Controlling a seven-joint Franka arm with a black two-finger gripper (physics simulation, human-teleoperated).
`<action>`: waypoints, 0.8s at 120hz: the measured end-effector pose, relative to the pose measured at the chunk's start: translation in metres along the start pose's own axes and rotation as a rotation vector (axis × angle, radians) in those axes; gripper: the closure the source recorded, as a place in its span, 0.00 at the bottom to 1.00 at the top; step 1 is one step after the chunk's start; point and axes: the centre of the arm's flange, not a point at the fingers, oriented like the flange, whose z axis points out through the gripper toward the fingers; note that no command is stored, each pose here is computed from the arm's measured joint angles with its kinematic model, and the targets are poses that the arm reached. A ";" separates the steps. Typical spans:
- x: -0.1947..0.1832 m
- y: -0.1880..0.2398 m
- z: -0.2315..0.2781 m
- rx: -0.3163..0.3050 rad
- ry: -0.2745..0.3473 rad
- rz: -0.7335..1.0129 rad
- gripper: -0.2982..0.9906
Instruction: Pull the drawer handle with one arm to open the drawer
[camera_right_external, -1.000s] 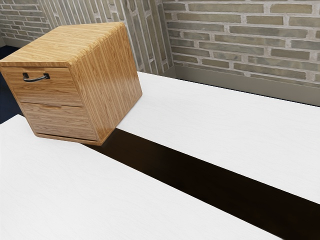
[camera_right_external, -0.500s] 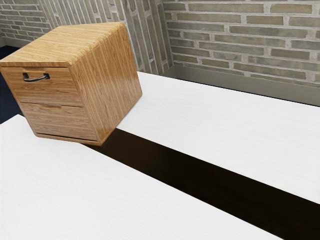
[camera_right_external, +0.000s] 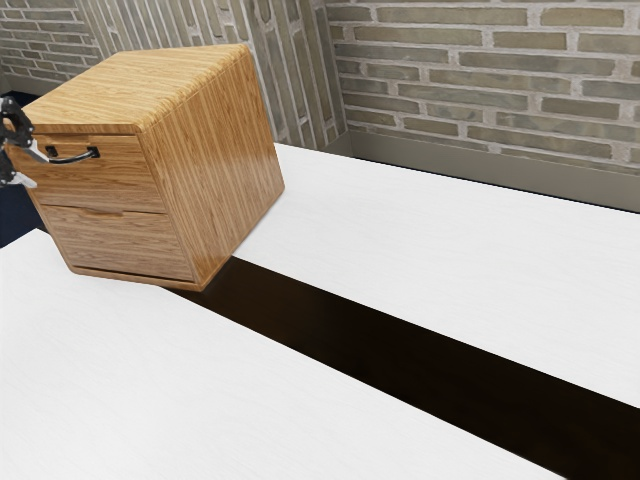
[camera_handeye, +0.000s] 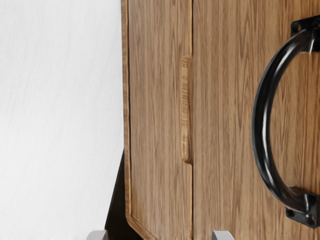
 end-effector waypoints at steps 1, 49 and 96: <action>-0.001 0.001 -0.001 -0.003 0.001 0.004 0.59; 0.061 -0.024 -0.039 -0.062 0.101 -0.059 0.59; 0.016 0.006 0.009 -0.035 0.020 0.024 0.60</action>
